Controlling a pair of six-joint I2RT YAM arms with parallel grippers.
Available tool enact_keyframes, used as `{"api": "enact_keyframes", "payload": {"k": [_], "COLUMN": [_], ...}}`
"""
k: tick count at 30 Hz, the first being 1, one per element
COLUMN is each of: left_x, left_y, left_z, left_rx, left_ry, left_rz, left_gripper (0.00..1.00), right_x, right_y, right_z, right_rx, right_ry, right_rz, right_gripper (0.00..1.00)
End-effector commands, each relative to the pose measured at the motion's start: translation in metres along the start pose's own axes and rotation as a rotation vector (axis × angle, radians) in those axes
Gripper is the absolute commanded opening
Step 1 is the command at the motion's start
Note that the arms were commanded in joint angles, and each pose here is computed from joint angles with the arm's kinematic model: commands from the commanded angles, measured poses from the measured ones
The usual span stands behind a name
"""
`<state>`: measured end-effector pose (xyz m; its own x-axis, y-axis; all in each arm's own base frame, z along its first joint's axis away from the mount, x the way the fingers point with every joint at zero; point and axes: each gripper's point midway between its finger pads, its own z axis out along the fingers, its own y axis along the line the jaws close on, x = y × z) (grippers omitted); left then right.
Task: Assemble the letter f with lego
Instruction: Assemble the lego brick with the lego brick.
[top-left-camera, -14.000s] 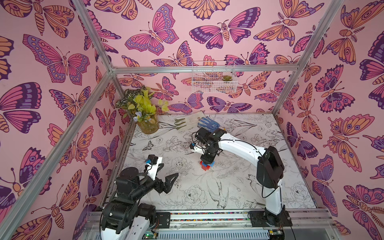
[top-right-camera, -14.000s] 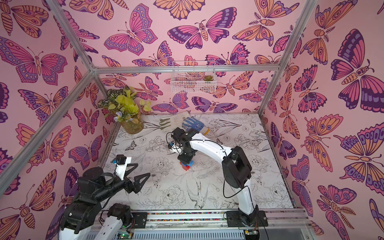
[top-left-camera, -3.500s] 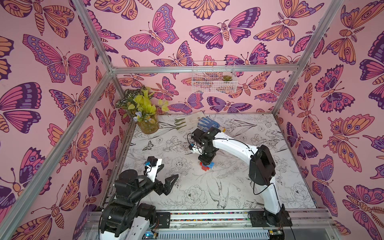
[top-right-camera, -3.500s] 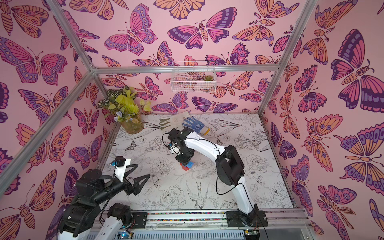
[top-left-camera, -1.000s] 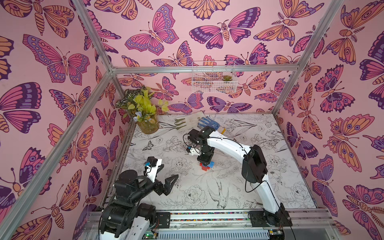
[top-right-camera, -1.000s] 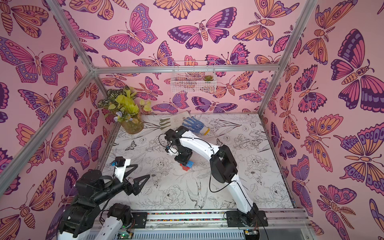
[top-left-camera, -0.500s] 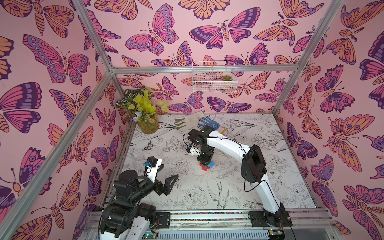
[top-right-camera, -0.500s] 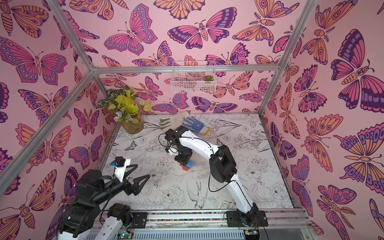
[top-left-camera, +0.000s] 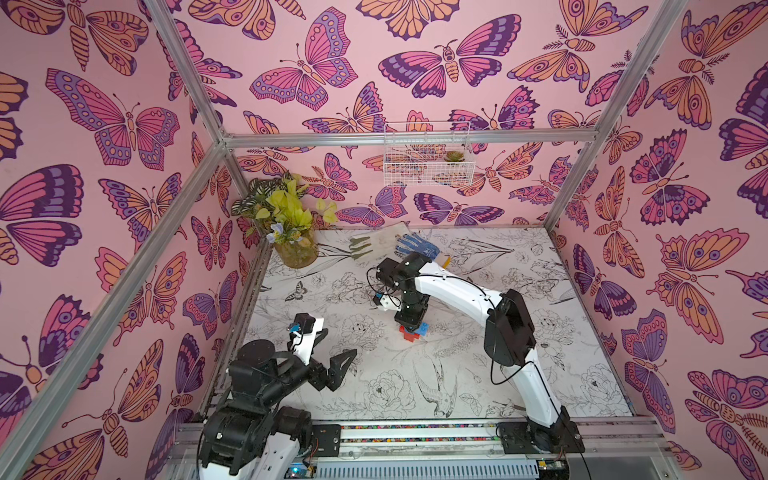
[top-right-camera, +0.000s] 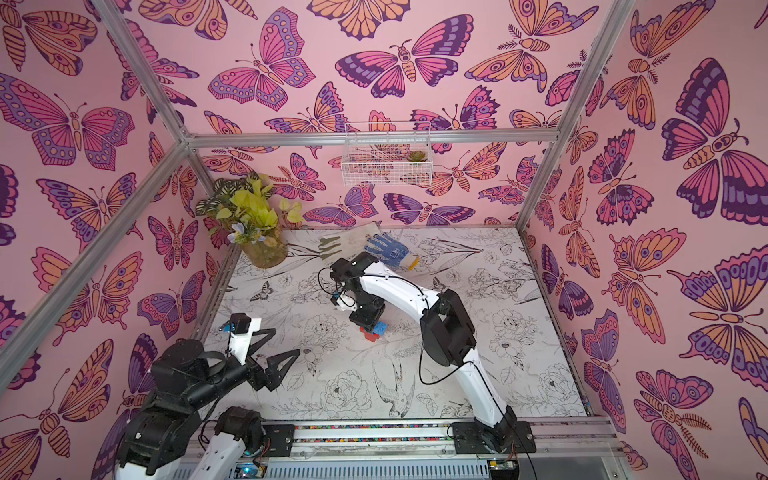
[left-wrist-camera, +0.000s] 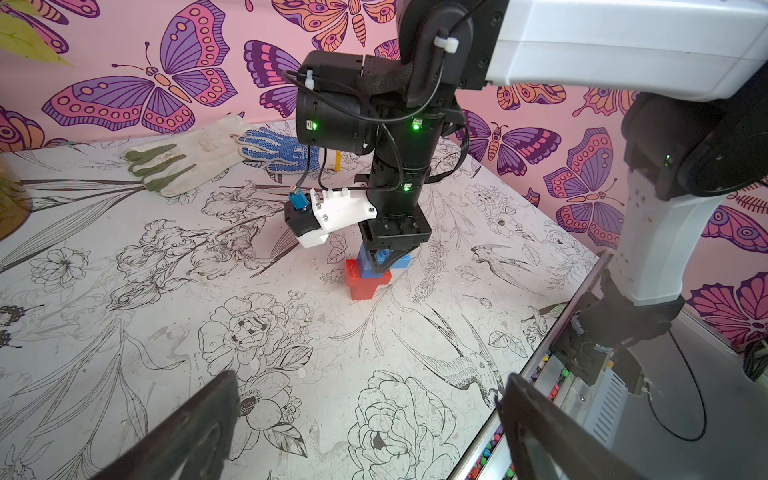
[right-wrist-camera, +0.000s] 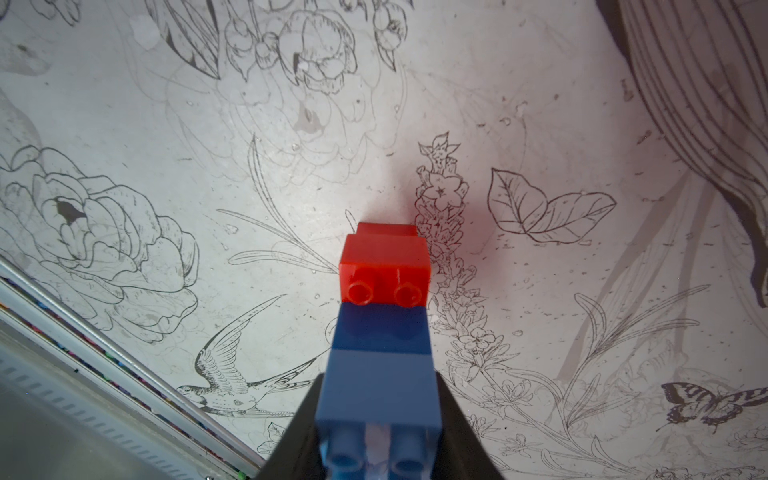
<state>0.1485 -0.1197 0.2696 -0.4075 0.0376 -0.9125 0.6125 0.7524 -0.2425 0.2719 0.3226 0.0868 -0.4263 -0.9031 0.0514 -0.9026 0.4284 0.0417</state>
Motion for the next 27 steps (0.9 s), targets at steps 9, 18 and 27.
{"api": "enact_keyframes", "payload": {"k": [9,18,27], "left_x": [0.001,0.001,0.001], "left_y": [-0.001,-0.001,-0.001], "left_z": [0.001,0.001,0.002], "left_rx": [0.009,0.01,0.008], "left_ry": [-0.005,-0.006,-0.004], "left_rz": [0.006,0.006,0.005], "left_gripper": [0.99,0.99,0.99], "right_x": [0.0,-0.002,-0.004], "right_y": [0.004,0.004,0.004], "right_z": [0.023,0.014,0.006], "right_rx": [-0.032,-0.02,-0.017], "right_ry": [0.015,-0.021,-0.052], "right_rz": [-0.005,0.001,0.004], "right_gripper": [0.13,0.17,0.2]}}
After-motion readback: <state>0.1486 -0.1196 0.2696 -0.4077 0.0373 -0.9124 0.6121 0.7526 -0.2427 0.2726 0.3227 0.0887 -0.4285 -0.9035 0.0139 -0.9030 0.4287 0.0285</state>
